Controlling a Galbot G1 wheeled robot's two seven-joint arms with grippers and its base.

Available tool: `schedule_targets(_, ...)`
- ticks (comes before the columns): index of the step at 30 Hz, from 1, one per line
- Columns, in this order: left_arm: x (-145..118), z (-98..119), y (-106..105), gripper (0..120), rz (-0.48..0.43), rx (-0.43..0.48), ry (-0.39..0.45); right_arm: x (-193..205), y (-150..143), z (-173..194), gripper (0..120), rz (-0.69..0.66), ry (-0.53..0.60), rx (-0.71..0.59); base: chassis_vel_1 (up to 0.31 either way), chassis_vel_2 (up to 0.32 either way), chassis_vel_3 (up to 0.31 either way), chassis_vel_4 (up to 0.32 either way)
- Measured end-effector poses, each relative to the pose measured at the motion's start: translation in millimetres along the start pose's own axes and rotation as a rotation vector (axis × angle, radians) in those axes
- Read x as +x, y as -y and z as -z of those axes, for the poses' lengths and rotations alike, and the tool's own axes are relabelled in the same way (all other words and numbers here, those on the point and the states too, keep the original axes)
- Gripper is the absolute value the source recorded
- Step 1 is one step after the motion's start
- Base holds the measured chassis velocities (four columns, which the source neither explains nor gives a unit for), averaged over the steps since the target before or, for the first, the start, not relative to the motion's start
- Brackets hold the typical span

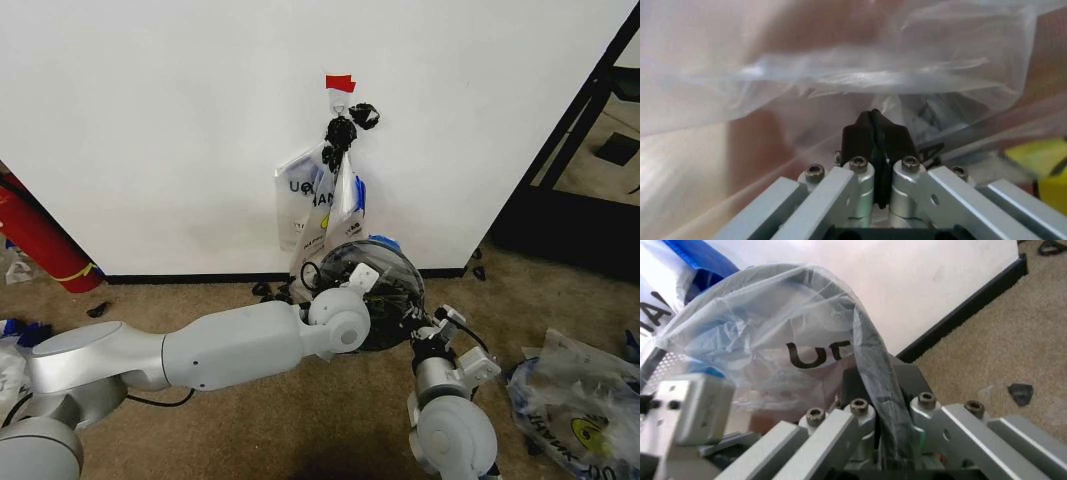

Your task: Pick up the garbage bag from the wall and place it over the trash bin.

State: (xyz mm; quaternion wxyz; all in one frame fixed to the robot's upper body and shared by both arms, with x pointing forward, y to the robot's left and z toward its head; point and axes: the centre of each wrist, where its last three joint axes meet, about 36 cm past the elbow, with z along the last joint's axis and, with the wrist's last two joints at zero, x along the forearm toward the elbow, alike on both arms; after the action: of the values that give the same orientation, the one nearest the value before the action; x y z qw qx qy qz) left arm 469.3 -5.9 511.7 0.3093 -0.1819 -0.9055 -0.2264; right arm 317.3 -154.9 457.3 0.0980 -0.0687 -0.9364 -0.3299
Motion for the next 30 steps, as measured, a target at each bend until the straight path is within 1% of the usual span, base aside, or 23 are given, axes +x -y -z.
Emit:
schedule_targets(8, -10, 0, 3, 0, -0.018, 0.018, 0.014, 4, -2, -3, 0, 0.004, -0.008, 0.000, 0.000, 0.000, 0.000, 0.000)
schedule_targets(12, -9, -1, 1, 0, -0.021, 0.023, 0.024, 4, 0, -2, 0, 0.001, -0.007, 0.003, 0.000, 0.000, 0.000, 0.000)
schedule_targets(14, -1, -3, -1, 0, -0.029, 0.021, 0.034, 2, 1, -1, 0, -0.003, -0.002, 0.006, 0.000, 0.000, 0.000, 0.000)
schedule_targets(16, 14, -6, -4, 0, -0.045, 0.017, 0.049, 0, 4, 0, 0, -0.010, 0.002, 0.008, 0.000, 0.000, 0.000, 0.000)
schedule_targets(17, 14, -6, -4, 0, -0.045, 0.017, 0.049, 0, 4, 0, 0, -0.010, 0.002, 0.008, 0.000, 0.000, 0.000, 0.000)
schedule_targets(19, 28, -9, -7, 0, -0.062, 0.015, 0.057, -2, 5, 1, 0, -0.012, 0.005, 0.010, 0.000, 0.000, 0.000, 0.000)
schedule_targets(24, 45, -14, -12, 0, -0.085, 0.015, 0.066, -2, 6, 0, 0, -0.014, 0.002, 0.012, 0.000, 0.000, 0.000, 0.000)
schedule_targets(28, 56, -15, -10, 0, -0.112, 0.020, 0.070, -2, 6, -1, 0, -0.017, -0.001, 0.013, 0.000, 0.000, 0.000, 0.000)
schedule_targets(30, 59, -14, -4, 0, -0.130, 0.023, 0.073, -3, 5, -2, 0, -0.016, -0.003, 0.014, 0.000, 0.000, 0.000, 0.000)
